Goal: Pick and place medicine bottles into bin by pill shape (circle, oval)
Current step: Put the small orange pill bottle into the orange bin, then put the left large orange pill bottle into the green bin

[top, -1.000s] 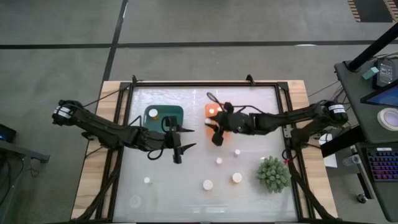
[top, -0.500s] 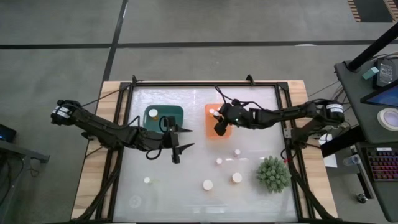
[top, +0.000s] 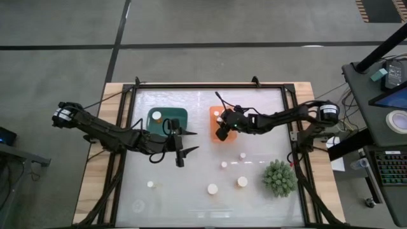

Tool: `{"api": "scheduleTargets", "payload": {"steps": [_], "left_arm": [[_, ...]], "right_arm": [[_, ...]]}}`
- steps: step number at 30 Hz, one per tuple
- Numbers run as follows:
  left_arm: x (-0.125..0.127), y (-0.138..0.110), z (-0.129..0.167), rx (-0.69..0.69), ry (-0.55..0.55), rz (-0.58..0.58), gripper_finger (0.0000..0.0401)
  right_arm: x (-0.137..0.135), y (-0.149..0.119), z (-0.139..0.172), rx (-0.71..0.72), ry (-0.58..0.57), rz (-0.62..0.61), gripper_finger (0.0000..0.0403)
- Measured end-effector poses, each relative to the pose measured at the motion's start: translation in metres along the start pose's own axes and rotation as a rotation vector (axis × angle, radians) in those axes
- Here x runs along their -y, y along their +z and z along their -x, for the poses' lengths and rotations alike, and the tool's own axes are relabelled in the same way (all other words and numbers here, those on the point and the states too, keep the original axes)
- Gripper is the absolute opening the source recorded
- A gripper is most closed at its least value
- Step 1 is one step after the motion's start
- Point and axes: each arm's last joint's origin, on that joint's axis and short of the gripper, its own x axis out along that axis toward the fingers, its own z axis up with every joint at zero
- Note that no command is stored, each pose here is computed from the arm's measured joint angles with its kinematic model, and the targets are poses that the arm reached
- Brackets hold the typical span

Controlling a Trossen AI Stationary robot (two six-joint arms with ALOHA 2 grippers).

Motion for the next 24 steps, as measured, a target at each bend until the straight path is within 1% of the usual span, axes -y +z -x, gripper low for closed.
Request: {"api": "scheduleTargets", "payload": {"steps": [4, 7, 18, 24], "left_arm": [[0.000, 0.000, 0.000, 0.000, 0.000, -0.001, 0.0231], [0.000, 0.000, 0.000, 0.000, 0.000, -0.001, 0.0231], [0.000, 0.000, 0.000, 0.000, 0.000, 0.000, 0.0231], [0.000, 0.000, 0.000, 0.000, 0.000, 0.007, 0.0231]], "right_arm": [[0.000, -0.004, -0.003, -0.015, -0.005, -0.001, 0.0116], [0.000, -0.004, -0.004, -0.015, -0.005, -0.012, 0.0124], [0.000, -0.002, -0.002, -0.012, -0.004, -0.027, 0.0195], [0.000, 0.008, 0.009, 0.026, 0.011, -0.039, 0.0206]]}}
